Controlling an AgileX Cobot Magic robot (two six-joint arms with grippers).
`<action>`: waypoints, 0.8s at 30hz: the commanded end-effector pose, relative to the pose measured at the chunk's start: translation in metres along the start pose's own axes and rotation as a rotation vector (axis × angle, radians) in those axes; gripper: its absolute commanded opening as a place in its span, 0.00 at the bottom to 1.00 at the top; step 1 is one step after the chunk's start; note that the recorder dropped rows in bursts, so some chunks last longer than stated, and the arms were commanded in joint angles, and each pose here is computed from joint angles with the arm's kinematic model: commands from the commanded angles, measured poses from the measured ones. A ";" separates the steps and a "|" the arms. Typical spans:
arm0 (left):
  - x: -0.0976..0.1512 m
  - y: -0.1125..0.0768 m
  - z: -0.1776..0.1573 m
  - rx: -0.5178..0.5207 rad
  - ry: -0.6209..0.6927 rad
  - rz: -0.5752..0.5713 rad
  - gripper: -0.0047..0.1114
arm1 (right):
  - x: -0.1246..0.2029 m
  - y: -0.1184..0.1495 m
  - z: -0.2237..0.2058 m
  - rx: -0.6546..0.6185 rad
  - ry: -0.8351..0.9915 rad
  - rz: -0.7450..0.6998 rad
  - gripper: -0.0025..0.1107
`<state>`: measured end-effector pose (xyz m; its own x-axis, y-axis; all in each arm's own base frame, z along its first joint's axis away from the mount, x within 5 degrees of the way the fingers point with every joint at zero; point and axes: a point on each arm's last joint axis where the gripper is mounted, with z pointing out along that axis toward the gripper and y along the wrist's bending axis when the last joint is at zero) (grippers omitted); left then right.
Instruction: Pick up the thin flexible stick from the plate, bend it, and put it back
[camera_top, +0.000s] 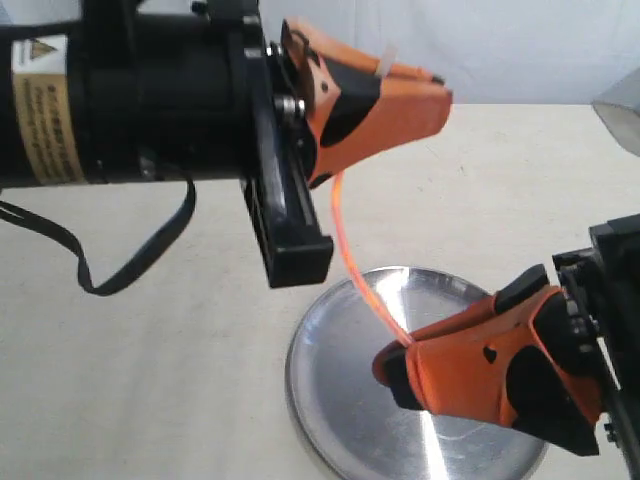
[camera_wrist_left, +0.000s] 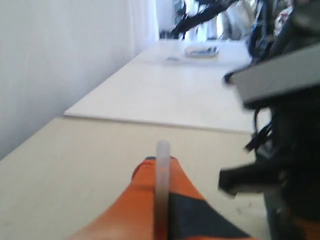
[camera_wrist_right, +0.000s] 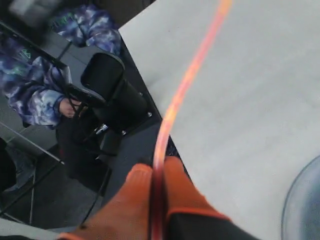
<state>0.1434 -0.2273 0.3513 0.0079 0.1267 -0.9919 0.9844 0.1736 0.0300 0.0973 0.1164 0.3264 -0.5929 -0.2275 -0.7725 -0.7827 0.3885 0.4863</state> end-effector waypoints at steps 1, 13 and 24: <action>0.040 0.001 0.003 -0.006 0.232 0.030 0.04 | -0.011 -0.003 -0.012 0.144 -0.162 -0.013 0.01; -0.017 -0.024 -0.010 0.217 -0.162 -0.097 0.04 | 0.019 -0.023 -0.008 0.288 0.203 0.118 0.01; 0.022 -0.012 0.005 0.155 0.142 -0.025 0.04 | -0.015 0.001 -0.005 0.034 -0.168 -0.041 0.01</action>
<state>0.1352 -0.2283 0.3529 -0.0233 0.1169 -0.9929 0.9963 0.0850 -0.0134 0.0978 0.1180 0.3224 -0.5836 -0.2630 -0.7683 -0.7972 0.3653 0.4806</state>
